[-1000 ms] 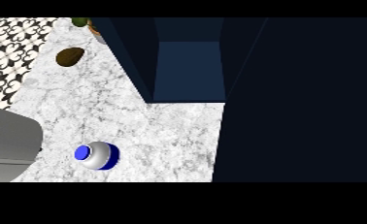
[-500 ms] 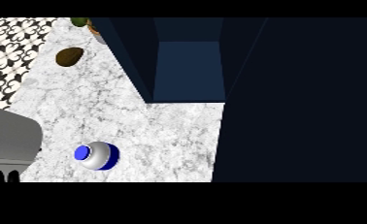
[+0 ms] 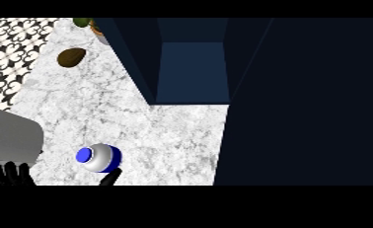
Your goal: Pick up the bottled water, place it into the cabinet and close the cabinet
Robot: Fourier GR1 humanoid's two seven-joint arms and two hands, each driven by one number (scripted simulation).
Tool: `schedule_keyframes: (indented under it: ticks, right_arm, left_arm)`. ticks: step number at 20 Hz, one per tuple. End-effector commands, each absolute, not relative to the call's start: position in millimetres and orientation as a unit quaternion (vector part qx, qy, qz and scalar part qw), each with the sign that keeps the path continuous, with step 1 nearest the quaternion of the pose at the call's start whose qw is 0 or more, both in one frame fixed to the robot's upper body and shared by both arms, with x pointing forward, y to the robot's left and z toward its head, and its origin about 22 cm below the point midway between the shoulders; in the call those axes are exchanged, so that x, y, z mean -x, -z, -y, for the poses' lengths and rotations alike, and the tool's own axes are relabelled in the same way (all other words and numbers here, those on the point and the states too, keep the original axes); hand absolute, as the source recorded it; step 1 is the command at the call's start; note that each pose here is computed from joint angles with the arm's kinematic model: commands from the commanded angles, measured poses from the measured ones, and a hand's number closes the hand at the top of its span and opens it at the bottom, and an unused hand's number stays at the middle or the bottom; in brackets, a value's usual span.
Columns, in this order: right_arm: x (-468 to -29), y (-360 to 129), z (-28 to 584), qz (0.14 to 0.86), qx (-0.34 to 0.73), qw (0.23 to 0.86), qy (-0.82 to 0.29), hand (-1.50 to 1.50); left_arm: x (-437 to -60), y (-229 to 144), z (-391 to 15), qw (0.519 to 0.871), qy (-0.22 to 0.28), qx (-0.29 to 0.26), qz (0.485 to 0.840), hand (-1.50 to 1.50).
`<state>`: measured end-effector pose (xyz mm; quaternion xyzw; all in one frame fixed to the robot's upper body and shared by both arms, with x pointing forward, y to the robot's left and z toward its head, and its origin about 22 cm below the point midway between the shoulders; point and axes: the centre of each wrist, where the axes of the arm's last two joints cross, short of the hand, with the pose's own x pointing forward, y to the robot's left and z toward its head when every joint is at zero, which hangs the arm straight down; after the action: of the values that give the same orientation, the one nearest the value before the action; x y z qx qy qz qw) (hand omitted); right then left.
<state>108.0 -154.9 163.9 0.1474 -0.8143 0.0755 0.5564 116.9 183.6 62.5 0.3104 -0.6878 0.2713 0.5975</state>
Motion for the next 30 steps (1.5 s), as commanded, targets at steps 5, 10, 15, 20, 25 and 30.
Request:
schedule_keyframes:
  ticks: [5,10,15,20,25,30]
  right_arm:
    - [-97,-174,143,0.836,-0.112,0.531,-0.081,-1.5]
    - [-80,-174,155,0.835,-0.112,0.534,-0.071,-1.5]
    - [-92,-173,151,0.838,-0.106,0.529,-0.083,-1.5]
    - [-94,-182,156,0.84,-0.103,0.527,-0.083,-1.5]
    - [-95,-172,162,0.837,-0.103,0.531,-0.088,-1.5]
    - [-79,-182,156,0.837,-0.108,0.531,-0.076,-1.5]
  left_arm:
    - [-133,-31,-200,0.619,-0.268,-0.297,0.676,-1.5]
    - [-150,0,-185,0.624,-0.259,-0.292,0.677,-1.5]
    - [-158,22,-210,0.623,-0.272,-0.281,0.677,-1.5]
    - [-167,54,-207,0.631,-0.257,-0.274,0.679,-1.5]
    - [-164,83,-203,0.64,-0.277,-0.268,0.665,-1.5]
    - [-168,93,-200,0.638,-0.275,-0.288,0.659,-1.5]
